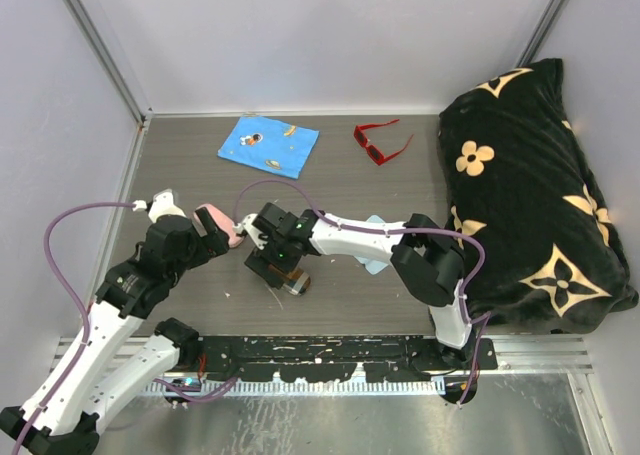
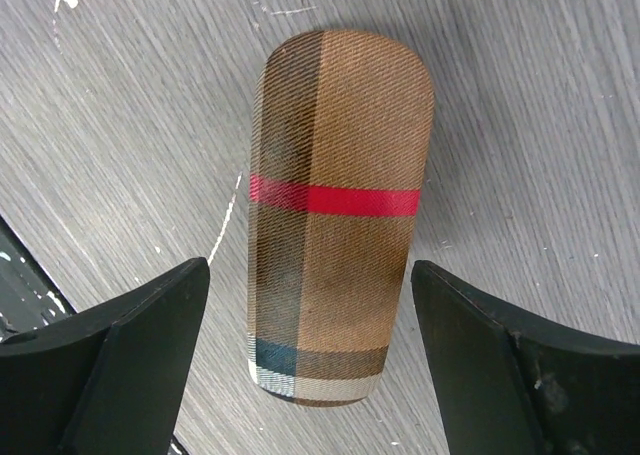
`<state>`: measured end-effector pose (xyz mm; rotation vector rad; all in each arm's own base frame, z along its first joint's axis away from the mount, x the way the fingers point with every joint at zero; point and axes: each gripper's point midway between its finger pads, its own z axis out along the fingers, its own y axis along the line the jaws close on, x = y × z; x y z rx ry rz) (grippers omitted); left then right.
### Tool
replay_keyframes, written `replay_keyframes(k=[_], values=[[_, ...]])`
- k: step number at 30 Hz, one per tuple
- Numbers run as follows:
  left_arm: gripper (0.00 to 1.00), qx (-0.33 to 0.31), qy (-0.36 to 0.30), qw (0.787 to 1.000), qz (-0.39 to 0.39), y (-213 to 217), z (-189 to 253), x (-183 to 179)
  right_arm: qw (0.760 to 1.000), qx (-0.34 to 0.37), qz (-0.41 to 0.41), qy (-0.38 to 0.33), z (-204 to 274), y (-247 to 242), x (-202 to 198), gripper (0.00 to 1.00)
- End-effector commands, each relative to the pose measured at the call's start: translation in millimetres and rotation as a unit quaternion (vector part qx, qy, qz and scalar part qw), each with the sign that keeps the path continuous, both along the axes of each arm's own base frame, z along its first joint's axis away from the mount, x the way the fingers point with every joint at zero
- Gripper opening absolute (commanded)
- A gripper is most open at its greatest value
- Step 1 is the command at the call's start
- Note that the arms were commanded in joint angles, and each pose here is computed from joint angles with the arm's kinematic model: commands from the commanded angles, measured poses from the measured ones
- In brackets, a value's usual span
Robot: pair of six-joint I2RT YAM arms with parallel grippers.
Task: Organize the sunglasses
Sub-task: Pick up the sunglasses case from the center of the board.
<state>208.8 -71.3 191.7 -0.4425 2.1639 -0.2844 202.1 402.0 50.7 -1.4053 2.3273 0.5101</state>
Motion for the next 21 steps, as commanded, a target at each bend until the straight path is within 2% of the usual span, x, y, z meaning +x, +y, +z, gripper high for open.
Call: replay_keyframes(k=[1,7,12,17,21], values=[[0.87,-0.003,-0.021,1.0,0.008,2.7,14.7,4.1,1.0,0.006,0.006,-0.022,10.3,9.9,8.5,0.86],[0.87,-0.005,-0.016,1.0,0.005,1.5,10.3,2.6,1.0,-0.002,0.008,-0.021,6.9,9.9,9.8,0.81],[0.87,-0.008,-0.018,1.0,0.007,2.4,9.5,0.8,1.0,-0.003,0.008,-0.019,5.4,11.0,10.0,0.72],[0.87,-0.007,-0.017,1.0,0.006,2.2,9.1,0.7,1.0,-0.002,0.002,-0.019,6.6,11.5,10.2,0.58],[0.87,-0.018,-0.019,1.0,-0.013,-6.1,11.6,1.8,0.999,0.013,-0.034,-0.016,14.0,8.2,10.7,0.36]])
